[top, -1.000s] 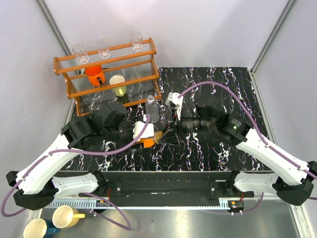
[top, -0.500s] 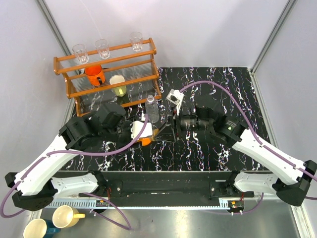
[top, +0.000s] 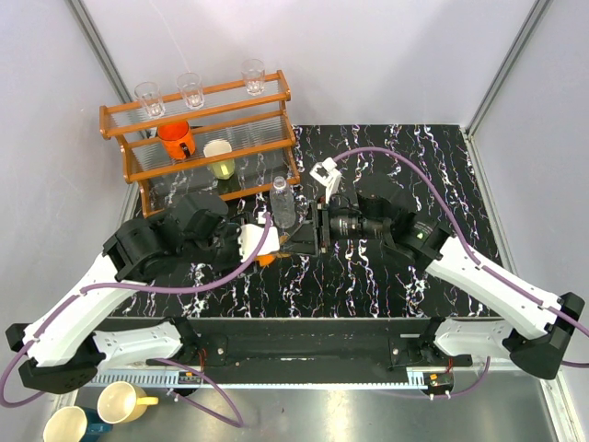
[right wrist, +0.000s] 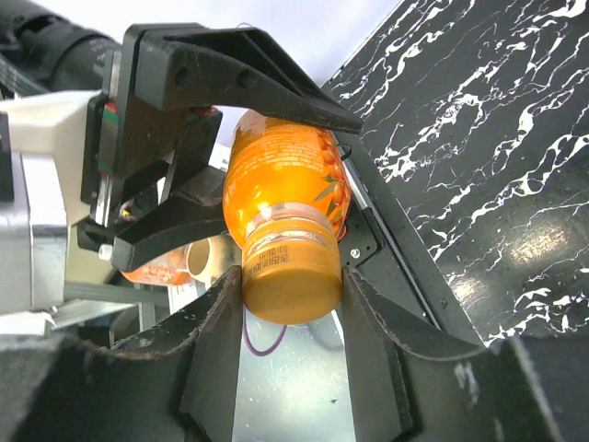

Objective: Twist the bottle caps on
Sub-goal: Screw the bottle cap onto the plastic bottle.

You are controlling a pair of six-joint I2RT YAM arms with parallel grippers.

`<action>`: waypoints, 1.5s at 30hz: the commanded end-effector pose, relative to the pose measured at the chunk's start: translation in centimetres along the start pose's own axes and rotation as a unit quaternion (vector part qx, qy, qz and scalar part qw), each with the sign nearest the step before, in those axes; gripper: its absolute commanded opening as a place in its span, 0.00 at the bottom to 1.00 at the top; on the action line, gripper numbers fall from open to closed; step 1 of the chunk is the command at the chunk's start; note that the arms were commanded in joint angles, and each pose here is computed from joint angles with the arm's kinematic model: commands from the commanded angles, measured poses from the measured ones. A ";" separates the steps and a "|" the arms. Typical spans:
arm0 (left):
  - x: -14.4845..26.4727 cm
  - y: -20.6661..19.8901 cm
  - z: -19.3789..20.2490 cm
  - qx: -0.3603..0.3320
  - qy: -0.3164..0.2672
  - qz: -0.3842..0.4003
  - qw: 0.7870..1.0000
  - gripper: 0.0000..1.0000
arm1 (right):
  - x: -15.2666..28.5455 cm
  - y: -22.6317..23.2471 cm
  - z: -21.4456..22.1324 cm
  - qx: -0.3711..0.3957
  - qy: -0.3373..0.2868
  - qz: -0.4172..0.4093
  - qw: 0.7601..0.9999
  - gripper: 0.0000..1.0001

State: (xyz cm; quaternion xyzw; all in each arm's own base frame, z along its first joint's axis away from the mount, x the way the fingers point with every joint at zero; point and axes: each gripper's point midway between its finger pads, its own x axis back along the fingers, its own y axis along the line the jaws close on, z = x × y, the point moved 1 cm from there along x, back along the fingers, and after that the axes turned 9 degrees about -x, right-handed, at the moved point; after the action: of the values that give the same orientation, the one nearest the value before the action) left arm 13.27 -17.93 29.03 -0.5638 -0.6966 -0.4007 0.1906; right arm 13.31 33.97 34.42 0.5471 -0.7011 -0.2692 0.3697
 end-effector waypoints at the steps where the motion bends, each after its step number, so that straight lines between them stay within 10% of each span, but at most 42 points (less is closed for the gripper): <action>1: -0.4 5.9 -6.4 -0.008 -0.115 -0.118 0.986 0.24 | -1.0 3.2 0.2 -0.040 0.010 -0.035 0.999 0.21; 18: -2.7 7.1 -5.4 -0.038 -0.082 -0.163 0.982 0.20 | -0.9 4.2 0.0 -0.149 0.012 -0.022 0.988 0.30; 30: -1.8 4.1 -7.1 0.040 -0.150 -0.094 0.983 0.17 | 1.2 5.2 -2.1 -0.078 -0.039 -0.003 0.996 0.63; 31: -1.7 4.1 -7.3 0.045 -0.155 -0.090 0.983 0.17 | 1.1 5.2 -2.1 -0.078 -0.036 -0.003 0.996 0.71; 32: -1.6 3.9 -7.6 0.048 -0.159 -0.083 0.983 0.17 | 1.1 5.3 -2.2 -0.075 -0.036 -0.003 0.997 0.99; 45: 1.7 3.4 -9.9 0.156 -0.245 -0.026 0.956 0.15 | 7.1 7.7 -2.3 0.071 -0.057 -0.004 0.996 1.00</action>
State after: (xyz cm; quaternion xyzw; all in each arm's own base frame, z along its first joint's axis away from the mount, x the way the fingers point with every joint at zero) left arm 14.48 -23.76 32.88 -0.5786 -0.7739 -0.2206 0.1329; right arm 12.31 31.56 41.26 0.5049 -0.7359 -0.2986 0.3381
